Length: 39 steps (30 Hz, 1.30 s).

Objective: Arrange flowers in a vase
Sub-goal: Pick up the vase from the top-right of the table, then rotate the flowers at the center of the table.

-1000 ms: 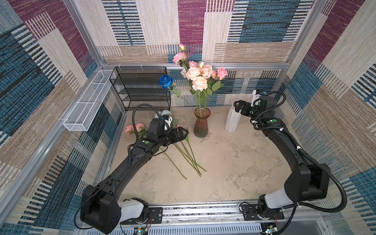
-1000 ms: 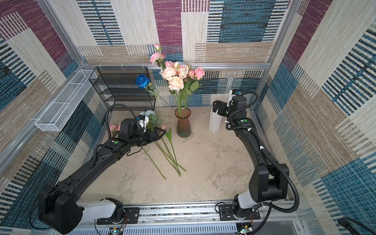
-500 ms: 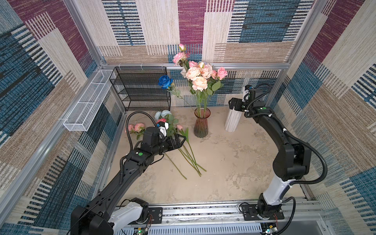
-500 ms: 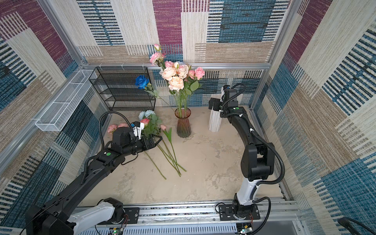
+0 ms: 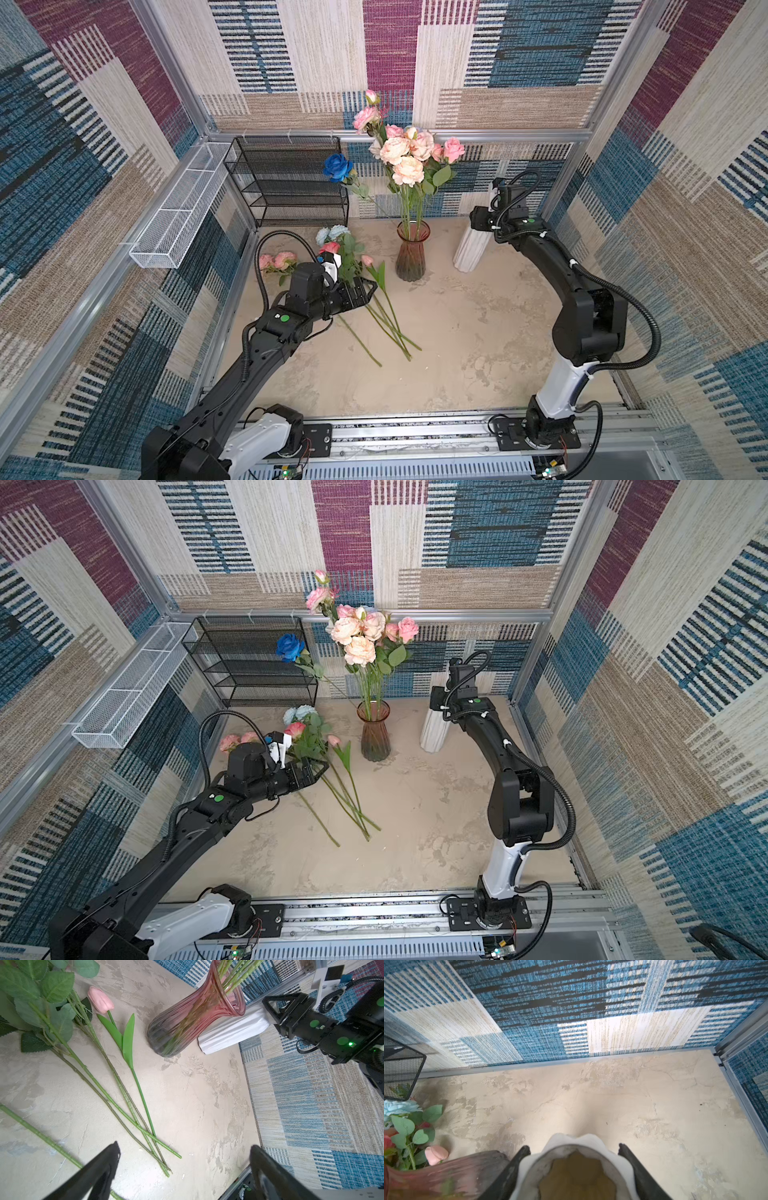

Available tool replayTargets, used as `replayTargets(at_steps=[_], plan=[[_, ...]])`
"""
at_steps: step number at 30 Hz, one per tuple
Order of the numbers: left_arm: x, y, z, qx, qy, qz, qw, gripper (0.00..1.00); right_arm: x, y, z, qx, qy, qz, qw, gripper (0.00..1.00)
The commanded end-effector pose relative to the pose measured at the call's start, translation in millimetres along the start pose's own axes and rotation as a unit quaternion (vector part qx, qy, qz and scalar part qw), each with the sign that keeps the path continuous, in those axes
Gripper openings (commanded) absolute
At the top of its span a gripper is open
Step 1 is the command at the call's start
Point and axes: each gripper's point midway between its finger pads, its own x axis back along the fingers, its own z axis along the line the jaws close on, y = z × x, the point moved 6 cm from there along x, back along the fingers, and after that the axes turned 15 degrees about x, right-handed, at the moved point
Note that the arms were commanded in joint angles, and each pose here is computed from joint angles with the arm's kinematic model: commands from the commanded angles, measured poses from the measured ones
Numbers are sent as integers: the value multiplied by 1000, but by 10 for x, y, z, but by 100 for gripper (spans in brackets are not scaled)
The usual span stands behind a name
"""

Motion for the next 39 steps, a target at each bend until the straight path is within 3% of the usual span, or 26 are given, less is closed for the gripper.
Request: replayTargets(at_steps=[1,8,16,20,28,31,39], plan=[[34,19,-8,-9,1,-6,1000,99,188,61,74,-1,6,-24,1000,51],[69,22,39,-7,10,-10,1000,99,796,-237,445,0,50,-39,998,48],[-49,-66,242,15,27,8,1000,100,1340,-769,1209,68,114,-20,991,47],[-132,-121,390,32,44,19,998,87,1557,-908,1476,87,153,-34,984,47],[-282,-230,705,71,97,35,992,83,1681,-1107,1874,127,200,-29,971,49],[-282,-234,817,84,120,22,989,77,1687,-1160,2008,143,217,-23,965,49],[-247,-179,920,111,122,12,986,70,1835,-1178,2523,178,312,-21,933,47]])
